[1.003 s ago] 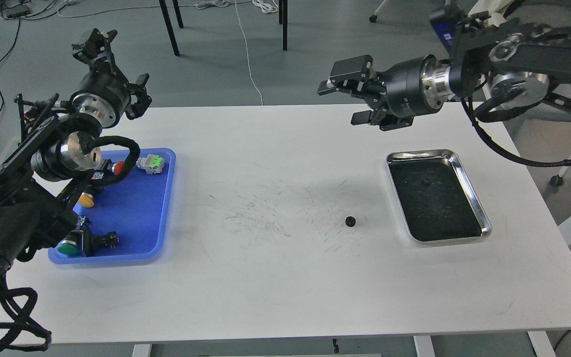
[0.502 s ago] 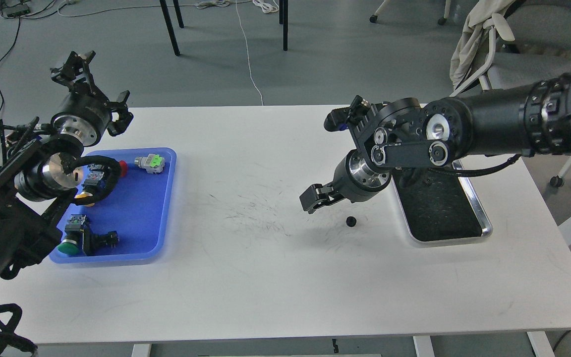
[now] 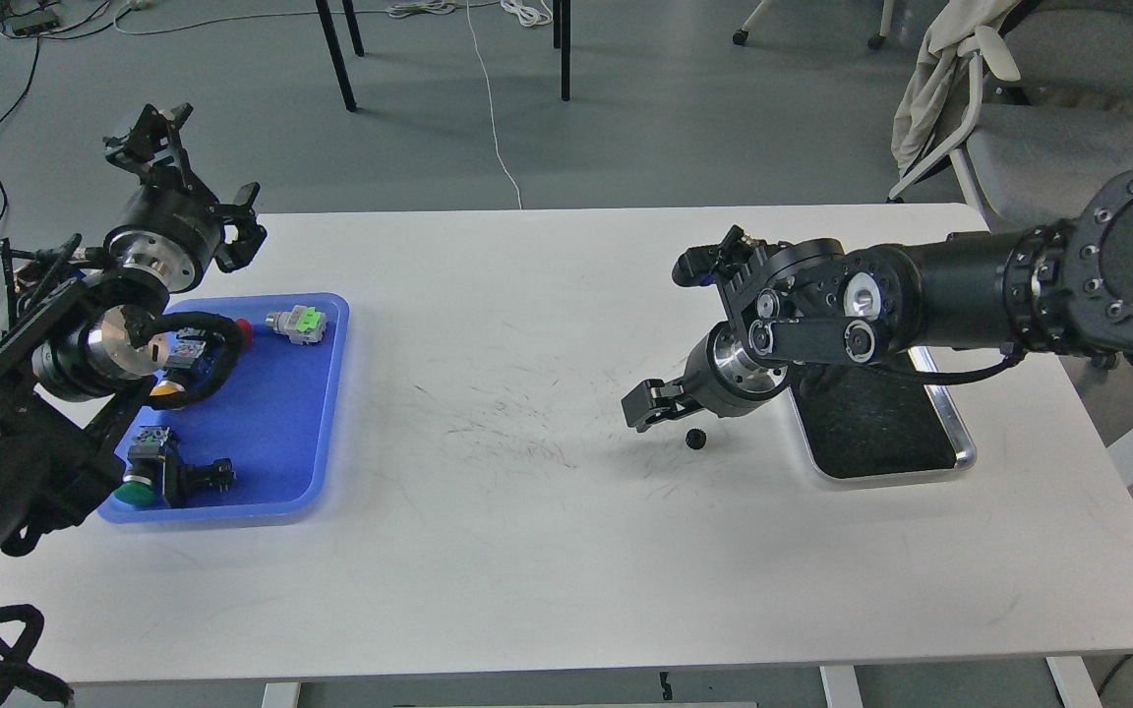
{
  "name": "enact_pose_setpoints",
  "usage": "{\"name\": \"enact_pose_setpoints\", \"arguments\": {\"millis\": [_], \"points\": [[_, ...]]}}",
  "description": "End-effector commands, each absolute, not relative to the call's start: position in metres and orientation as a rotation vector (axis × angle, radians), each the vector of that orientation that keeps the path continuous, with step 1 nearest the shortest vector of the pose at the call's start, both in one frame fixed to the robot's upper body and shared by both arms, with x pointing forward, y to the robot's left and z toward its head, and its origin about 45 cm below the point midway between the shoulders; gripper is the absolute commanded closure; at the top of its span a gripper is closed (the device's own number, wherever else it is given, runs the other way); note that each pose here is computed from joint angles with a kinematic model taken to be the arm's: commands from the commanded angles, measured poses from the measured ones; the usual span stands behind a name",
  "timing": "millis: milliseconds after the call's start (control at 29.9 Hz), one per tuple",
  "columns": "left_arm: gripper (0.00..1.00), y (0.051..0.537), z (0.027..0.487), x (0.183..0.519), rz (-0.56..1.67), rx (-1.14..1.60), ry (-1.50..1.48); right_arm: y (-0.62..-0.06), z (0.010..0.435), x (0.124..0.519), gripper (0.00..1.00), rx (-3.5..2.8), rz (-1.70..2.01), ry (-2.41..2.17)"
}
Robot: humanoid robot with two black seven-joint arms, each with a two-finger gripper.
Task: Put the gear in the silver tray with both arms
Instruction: 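Reach the right gripper down to the black gear on the table, then grasp the gear with the right gripper and lift it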
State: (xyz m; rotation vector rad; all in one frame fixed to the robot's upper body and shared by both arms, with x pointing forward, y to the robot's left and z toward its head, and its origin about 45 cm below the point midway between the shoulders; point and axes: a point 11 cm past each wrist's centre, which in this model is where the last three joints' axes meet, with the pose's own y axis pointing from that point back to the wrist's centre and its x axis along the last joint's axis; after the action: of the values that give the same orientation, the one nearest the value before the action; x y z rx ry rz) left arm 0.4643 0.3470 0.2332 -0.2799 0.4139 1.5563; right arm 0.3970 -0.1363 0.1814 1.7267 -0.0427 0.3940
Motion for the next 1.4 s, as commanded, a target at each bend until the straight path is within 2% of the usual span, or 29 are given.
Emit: {"name": "enact_pose_setpoints", "arguments": {"millis": [0, 401, 602, 736, 869, 1037, 1371], "points": [[0.02, 0.348, 0.233, 0.464, 1.557, -0.281, 0.413, -0.140, 0.176, 0.397, 0.06, 1.721, 0.387, -0.044], [0.02, 0.353, 0.237, 0.465, 1.566, -0.288, 0.404, -0.149, 0.162, 0.396, 0.13, 1.712, 0.363, -0.050], [0.02, 0.353, 0.238, 0.464, 1.570, -0.293, 0.400, -0.152, 0.158, 0.393, 0.26, 1.699, 0.376, -0.025], [0.02, 0.353, 0.238, 0.465, 1.569, -0.294, 0.399, -0.152, 0.155, 0.391, 0.28, 1.703, 0.368, -0.014], [0.02, 0.353, 0.238, 0.465, 1.571, -0.294, 0.399, -0.153, 0.155, 0.391, 0.35, 1.695, 0.375, -0.006], [0.02, 0.355, 0.238, 0.465, 1.584, -0.293, 0.395, -0.159, 0.153, 0.391, 0.52, 1.659, 0.399, 0.014], [0.02, 0.358, 0.239, 0.465, 1.592, -0.293, 0.389, -0.165, 0.152, 0.392, 0.62, 1.640, 0.400, 0.013]]}}
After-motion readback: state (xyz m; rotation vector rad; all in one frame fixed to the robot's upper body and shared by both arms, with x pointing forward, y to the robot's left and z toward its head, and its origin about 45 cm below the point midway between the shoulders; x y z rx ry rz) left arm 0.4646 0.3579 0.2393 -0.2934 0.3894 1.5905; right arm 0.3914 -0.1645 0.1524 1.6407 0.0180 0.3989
